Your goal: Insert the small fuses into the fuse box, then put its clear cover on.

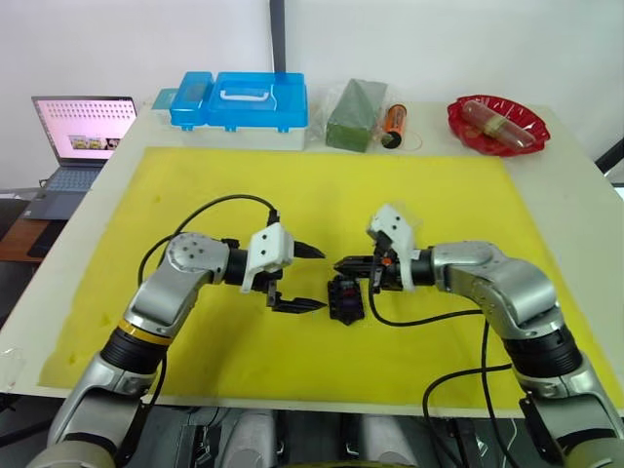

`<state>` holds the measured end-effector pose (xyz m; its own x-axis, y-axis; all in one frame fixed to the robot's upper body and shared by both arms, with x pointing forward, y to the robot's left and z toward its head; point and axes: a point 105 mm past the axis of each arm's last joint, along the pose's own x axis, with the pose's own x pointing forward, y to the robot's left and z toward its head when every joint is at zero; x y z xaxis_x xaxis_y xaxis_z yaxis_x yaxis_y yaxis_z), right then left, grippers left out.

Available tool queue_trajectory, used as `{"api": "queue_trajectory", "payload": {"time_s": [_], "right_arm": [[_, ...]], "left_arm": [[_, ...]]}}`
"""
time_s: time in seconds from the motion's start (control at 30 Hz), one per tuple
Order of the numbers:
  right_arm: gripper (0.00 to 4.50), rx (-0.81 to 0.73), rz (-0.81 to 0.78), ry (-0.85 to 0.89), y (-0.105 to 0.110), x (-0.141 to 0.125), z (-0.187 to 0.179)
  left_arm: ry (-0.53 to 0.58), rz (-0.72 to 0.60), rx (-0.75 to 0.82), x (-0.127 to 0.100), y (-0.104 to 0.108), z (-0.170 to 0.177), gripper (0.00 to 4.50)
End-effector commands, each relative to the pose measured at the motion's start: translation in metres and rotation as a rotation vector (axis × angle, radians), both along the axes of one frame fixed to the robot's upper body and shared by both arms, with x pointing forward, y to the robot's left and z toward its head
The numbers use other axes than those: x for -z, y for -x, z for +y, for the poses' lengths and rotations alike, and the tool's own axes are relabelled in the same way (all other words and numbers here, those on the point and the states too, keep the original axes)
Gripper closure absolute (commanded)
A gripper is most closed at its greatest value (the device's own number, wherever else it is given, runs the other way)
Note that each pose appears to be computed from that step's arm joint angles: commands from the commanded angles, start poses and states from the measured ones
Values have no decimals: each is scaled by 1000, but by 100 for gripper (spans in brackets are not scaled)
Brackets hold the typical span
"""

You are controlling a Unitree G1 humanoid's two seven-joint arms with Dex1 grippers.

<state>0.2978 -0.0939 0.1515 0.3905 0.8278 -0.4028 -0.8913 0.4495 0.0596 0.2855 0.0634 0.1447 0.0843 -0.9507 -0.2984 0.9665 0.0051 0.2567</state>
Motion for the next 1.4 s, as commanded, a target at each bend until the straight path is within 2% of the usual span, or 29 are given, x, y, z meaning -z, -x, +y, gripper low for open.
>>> {"api": "queue_trajectory", "payload": {"time_s": [0.03, 0.23, 0.37, 0.5, 0.73, 0.83, 1.0, 1.07, 1.2, 1.37, 1.4], "right_arm": [[446, -24, -145, -15, 10, -44, -7], [446, 85, -287, 161, 13, -54, -50], [446, 118, -280, 293, 27, -47, -88], [349, 166, -230, 348, 43, -44, -121], [107, 249, -223, 389, 57, -45, -148], [4, 304, -236, 367, 58, -50, -158], [4, 312, -267, 343, 51, -55, -153], [4, 341, -285, 323, 39, -54, -150], [4, 416, -291, 267, -2, -45, -139], [4, 415, -276, 233, -32, -38, -123], [4, 431, -265, 225, -44, -35, -122]], "left_arm": [[31, -50, 8, -20, 2, 6, 0], [0, -50, -51, -22, -3, 25, 0], [-47, -14, -96, -21, -6, 44, 0], [-92, 28, -135, -23, -5, 68, 0], [-163, 42, -207, -26, -8, 111, 0], [-169, 41, -238, -32, -12, 117, 0], [-154, 44, -222, -36, -13, 111, 0], [-139, 39, -203, -33, -13, 101, 0], [-80, 35, -134, -26, -5, 70, 0], [-61, 36, -104, -21, 1, 57, 0], [-59, 36, -101, -19, 2, 53, 0]]}}
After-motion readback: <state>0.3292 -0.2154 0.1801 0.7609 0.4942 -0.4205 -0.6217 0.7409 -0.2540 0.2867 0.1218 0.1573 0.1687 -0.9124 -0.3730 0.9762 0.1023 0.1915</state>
